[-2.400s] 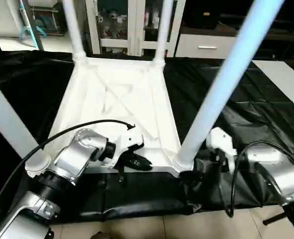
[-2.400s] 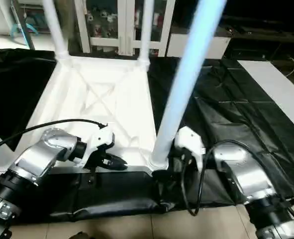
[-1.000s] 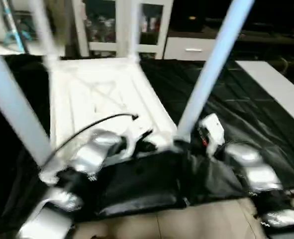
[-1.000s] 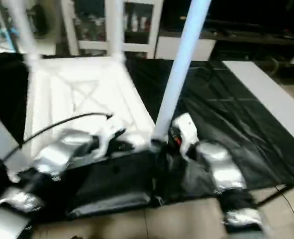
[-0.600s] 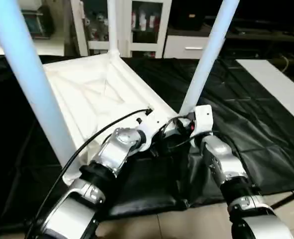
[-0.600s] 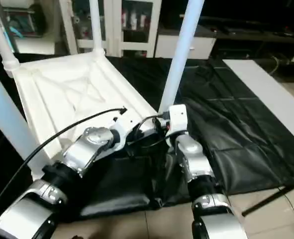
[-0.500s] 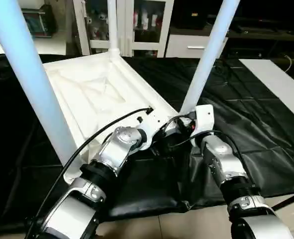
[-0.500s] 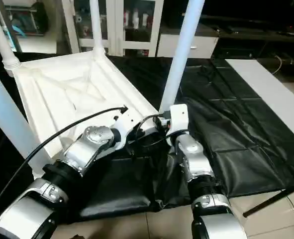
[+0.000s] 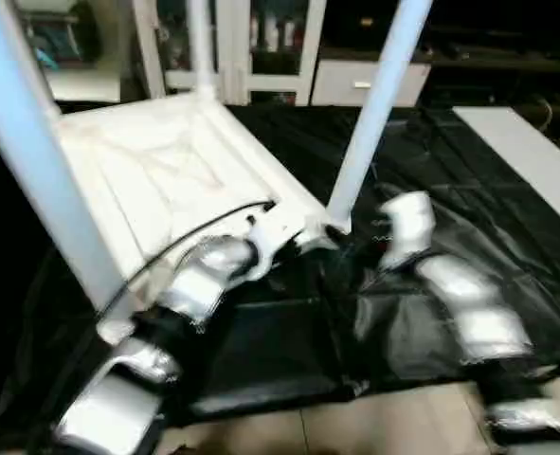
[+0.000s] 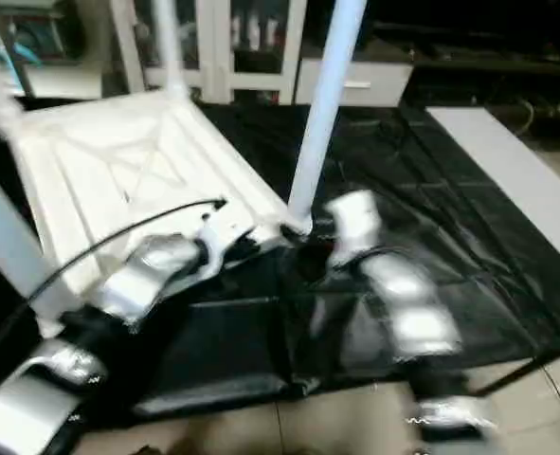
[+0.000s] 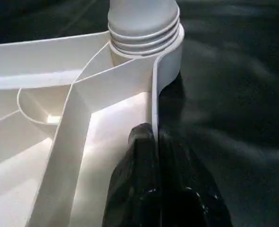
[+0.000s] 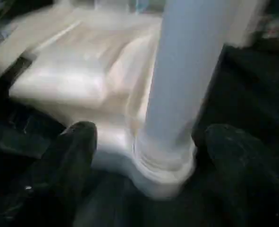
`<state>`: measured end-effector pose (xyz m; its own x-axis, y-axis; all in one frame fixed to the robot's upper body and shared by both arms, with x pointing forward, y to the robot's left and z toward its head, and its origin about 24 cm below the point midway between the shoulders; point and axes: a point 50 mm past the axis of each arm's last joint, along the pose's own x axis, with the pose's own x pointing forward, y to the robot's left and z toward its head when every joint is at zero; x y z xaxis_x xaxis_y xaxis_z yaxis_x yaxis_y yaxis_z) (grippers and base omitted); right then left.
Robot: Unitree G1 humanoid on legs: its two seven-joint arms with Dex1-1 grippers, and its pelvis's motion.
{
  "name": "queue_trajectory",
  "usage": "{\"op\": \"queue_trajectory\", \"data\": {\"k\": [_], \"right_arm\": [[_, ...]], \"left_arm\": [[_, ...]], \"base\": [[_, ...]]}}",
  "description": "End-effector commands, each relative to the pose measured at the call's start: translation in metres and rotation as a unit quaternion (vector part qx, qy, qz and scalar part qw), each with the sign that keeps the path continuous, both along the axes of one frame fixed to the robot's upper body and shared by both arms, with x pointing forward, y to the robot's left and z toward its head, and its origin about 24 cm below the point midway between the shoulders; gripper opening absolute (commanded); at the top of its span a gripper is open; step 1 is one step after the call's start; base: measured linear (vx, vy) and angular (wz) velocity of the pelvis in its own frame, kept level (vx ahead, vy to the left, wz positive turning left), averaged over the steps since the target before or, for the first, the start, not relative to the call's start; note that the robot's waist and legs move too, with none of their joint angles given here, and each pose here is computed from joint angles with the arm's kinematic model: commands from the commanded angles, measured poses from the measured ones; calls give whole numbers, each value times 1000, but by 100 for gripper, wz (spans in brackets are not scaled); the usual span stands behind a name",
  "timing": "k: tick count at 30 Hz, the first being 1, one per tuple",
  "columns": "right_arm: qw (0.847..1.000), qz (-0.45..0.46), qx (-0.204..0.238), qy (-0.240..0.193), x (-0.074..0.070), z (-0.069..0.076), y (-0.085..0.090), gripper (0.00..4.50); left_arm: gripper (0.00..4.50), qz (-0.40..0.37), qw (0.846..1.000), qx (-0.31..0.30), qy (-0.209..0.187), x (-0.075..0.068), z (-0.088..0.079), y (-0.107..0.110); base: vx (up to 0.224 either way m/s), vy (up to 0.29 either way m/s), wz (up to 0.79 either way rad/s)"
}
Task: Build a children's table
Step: Rotate leg to tighten
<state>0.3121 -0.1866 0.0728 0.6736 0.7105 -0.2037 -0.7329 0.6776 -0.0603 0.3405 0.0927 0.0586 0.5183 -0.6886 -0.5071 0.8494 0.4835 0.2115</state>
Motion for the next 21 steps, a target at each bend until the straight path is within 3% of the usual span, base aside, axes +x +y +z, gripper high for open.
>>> {"op": "queue_trajectory", "data": {"k": [1,5,6,7,9,12,21], "right_arm": [[997,73,-34,21,-10,1,-3,431],[983,140,-101,64,-27,-3,-25,441],[983,142,-102,65,-27,-3,-25,441],[981,147,-102,71,-28,-1,-29,441],[979,169,-83,81,-29,2,-26,441],[971,209,-58,102,-32,3,-18,441],[957,263,-80,94,-24,-2,4,441]], "left_arm": [[0,-25,999,-2,33,-7,-7,0],[0,-85,994,-2,71,-17,-8,9],[0,-92,993,-3,73,-18,-8,9],[0,-145,985,-8,97,-27,-7,11],[0,-204,973,-22,111,-37,-4,11],[0,-219,968,-20,120,-39,-3,10],[0,-268,952,-8,147,-45,0,8]], "base": [[0,0,0],[0,0,0],[0,0,0],[0,0,0],[0,0,0],[0,0,0],[0,0,0]]}}
